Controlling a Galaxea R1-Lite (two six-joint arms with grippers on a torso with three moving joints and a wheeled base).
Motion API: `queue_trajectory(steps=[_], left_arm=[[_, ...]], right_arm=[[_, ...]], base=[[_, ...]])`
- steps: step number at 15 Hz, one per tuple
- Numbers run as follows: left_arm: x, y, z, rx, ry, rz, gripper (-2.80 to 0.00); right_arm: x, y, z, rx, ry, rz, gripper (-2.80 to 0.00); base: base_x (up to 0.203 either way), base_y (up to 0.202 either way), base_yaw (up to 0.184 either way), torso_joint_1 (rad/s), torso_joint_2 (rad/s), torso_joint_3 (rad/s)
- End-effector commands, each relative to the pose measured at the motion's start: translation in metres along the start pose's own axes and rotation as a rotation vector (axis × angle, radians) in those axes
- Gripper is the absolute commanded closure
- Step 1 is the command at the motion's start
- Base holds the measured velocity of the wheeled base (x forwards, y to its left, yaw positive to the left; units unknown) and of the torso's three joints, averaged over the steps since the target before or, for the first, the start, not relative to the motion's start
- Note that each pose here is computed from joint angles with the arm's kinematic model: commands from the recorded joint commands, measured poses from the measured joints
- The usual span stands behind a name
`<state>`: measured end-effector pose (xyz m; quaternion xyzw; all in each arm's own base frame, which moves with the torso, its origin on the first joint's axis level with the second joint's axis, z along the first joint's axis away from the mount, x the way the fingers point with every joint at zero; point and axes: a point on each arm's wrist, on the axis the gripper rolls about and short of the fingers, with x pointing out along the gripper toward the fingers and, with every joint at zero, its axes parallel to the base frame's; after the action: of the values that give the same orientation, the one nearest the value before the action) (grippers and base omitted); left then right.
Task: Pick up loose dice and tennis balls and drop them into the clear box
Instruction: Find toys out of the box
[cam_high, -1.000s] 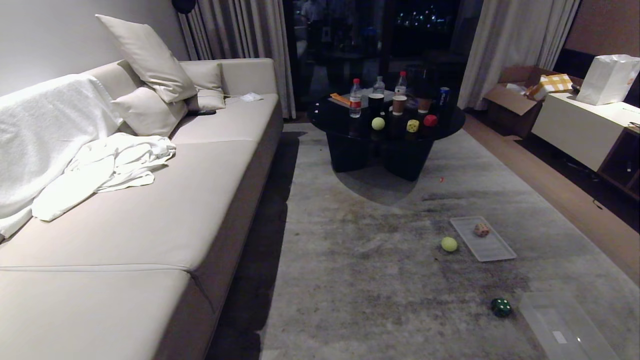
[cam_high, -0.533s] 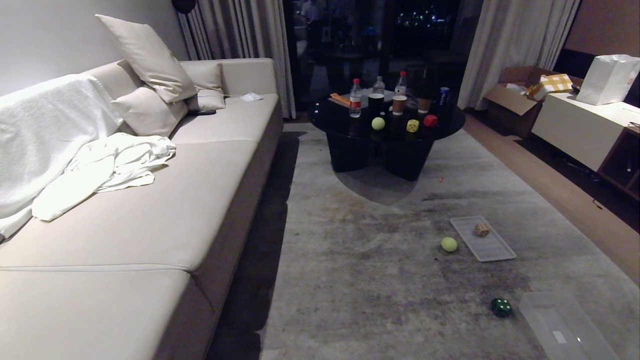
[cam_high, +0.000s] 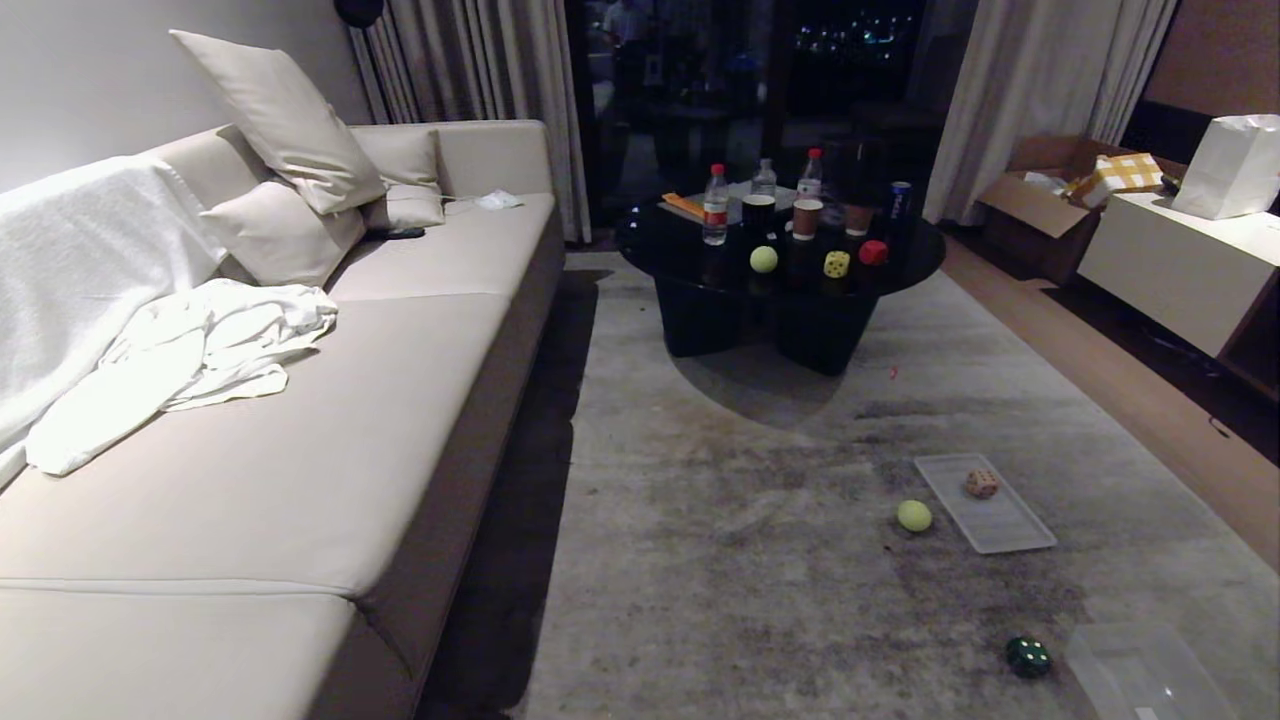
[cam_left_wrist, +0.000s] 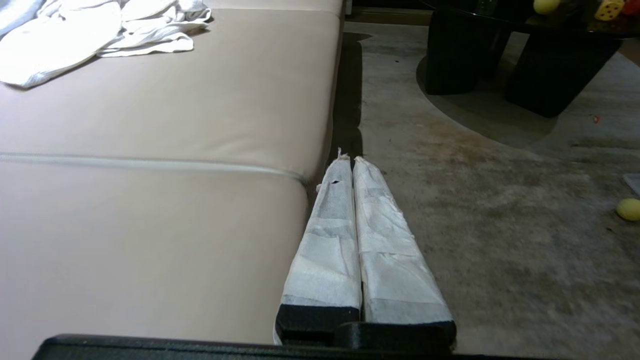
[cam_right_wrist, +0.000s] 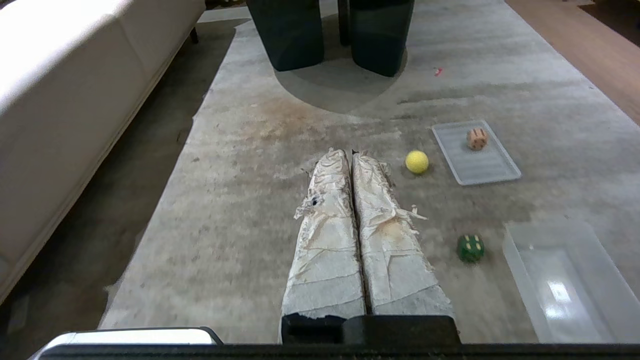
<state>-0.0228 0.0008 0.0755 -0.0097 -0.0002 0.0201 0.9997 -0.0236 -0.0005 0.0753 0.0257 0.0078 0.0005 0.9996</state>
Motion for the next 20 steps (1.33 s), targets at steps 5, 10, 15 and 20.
queue_trajectory(steps=[5, 10, 15, 20], left_arm=[[0.0002, 0.0000, -0.0004, 0.001, 0.003, 0.000, 0.00], [0.0002, 0.0000, -0.0004, 0.003, 0.003, -0.001, 0.00], [0.0002, -0.0001, -0.0004, 0.004, 0.003, -0.002, 0.00], [0.0002, -0.0001, -0.0004, 0.004, 0.003, -0.002, 0.00]], right_arm=[[0.0001, 0.0000, 0.0000, 0.002, 0.001, 0.000, 0.00], [0.0001, 0.0000, 0.0000, 0.002, 0.001, 0.000, 0.00], [0.0001, 0.0000, 0.0000, 0.002, 0.001, 0.000, 0.00], [0.0001, 0.0000, 0.0000, 0.002, 0.001, 0.000, 0.00]], base=[[0.189, 0.000, -0.002, 0.001, 0.00, 0.003], [0.183, 0.000, 0.000, 0.002, 0.00, 0.002], [0.185, 0.000, -0.002, 0.003, 0.00, 0.003], [0.049, 0.000, 0.000, 0.001, 0.00, 0.000]])
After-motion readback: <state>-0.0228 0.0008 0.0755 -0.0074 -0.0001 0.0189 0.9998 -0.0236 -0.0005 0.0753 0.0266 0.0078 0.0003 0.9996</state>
